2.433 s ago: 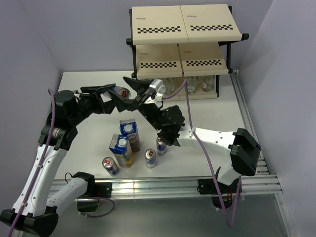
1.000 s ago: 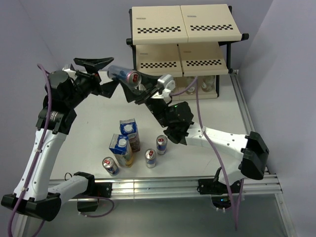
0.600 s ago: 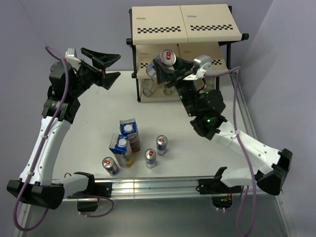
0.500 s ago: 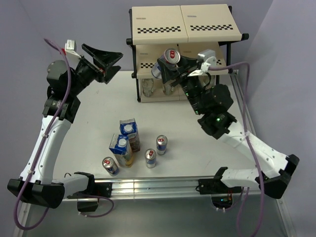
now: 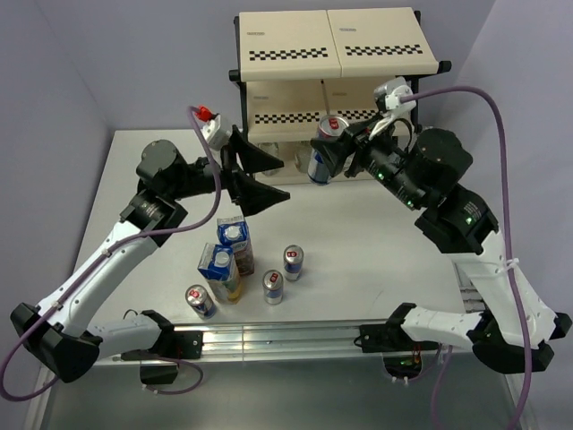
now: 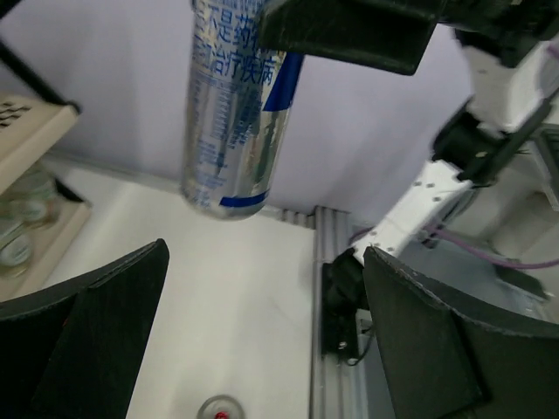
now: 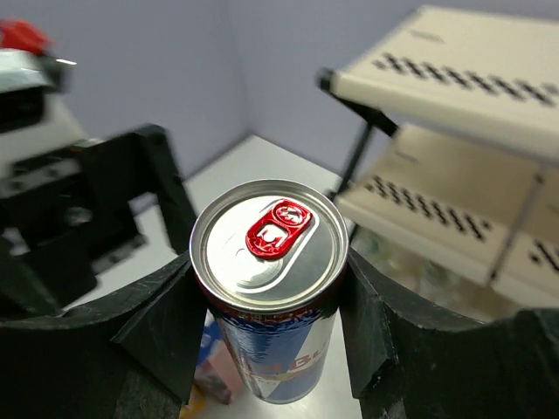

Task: Place and organize the beverage onto the shelf
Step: Place the drink on the shelf.

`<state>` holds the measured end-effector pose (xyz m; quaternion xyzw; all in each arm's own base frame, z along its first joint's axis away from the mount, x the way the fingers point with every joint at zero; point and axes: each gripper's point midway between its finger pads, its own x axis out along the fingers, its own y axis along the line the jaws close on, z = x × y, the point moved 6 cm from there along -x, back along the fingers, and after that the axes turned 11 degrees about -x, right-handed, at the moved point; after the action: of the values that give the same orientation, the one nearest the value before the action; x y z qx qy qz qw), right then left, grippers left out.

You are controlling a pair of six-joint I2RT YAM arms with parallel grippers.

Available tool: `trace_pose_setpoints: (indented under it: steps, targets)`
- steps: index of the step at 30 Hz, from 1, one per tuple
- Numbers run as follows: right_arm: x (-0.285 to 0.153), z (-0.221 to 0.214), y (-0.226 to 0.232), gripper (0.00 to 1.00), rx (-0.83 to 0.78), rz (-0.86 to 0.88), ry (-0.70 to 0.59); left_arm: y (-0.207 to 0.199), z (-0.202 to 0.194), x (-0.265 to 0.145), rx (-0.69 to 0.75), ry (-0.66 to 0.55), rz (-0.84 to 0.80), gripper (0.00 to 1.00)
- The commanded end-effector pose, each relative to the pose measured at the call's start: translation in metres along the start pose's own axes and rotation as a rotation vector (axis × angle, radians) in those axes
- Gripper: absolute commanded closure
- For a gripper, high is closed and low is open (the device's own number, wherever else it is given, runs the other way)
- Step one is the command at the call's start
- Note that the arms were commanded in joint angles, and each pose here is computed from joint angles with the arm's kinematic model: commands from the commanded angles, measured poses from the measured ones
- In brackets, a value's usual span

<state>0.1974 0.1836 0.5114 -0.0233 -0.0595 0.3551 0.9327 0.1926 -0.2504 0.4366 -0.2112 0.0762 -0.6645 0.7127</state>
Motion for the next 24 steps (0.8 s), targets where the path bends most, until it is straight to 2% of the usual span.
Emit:
trace_pose_setpoints:
  steps: [1,3,4,6,7,8,13,16,18,19,24]
  targets:
    - [-0.008,-0.023,-0.031,1.0,-0.013,-0.266,0.059,-0.01,0.026,-0.011,0.195,-0.133,0.087,0.0]
    - [-0.004,-0.049,-0.045,1.0,-0.041,-0.392,0.107,-0.007,0.04,-0.022,0.199,-0.215,0.237,0.01]
    - [-0.004,-0.042,-0.051,1.0,-0.034,-0.43,0.04,-0.003,0.04,-0.028,0.18,-0.221,0.317,0.01]
    - [-0.001,-0.06,-0.066,1.0,-0.057,-0.522,0.034,-0.007,0.048,-0.043,0.173,-0.282,0.422,0.01]
    - [0.0,-0.054,-0.073,1.0,-0.044,-0.568,-0.036,0.0,0.049,-0.055,0.15,-0.314,0.541,0.01]
    - [-0.001,-0.057,-0.085,1.0,-0.092,-0.619,-0.033,-0.006,0.052,-0.066,0.148,-0.336,0.583,0.01]
    - [0.014,-0.077,-0.12,1.0,-0.113,-0.71,-0.113,-0.007,0.047,-0.115,0.151,-0.394,0.878,0.0]
    - [0.02,-0.088,-0.146,1.0,-0.123,-0.753,-0.137,-0.006,0.029,-0.141,0.167,-0.405,0.987,0.01]
    - [0.019,-0.097,-0.156,1.0,-0.143,-0.768,-0.153,-0.01,0.025,-0.161,0.192,-0.472,1.052,0.0]
    - [0.02,-0.095,-0.164,1.0,-0.152,-0.773,-0.183,-0.001,0.01,-0.165,0.191,-0.452,1.088,0.01]
    - [0.033,-0.106,-0.204,1.0,-0.151,-0.798,-0.165,-0.001,-0.013,-0.184,0.222,-0.491,1.112,0.0]
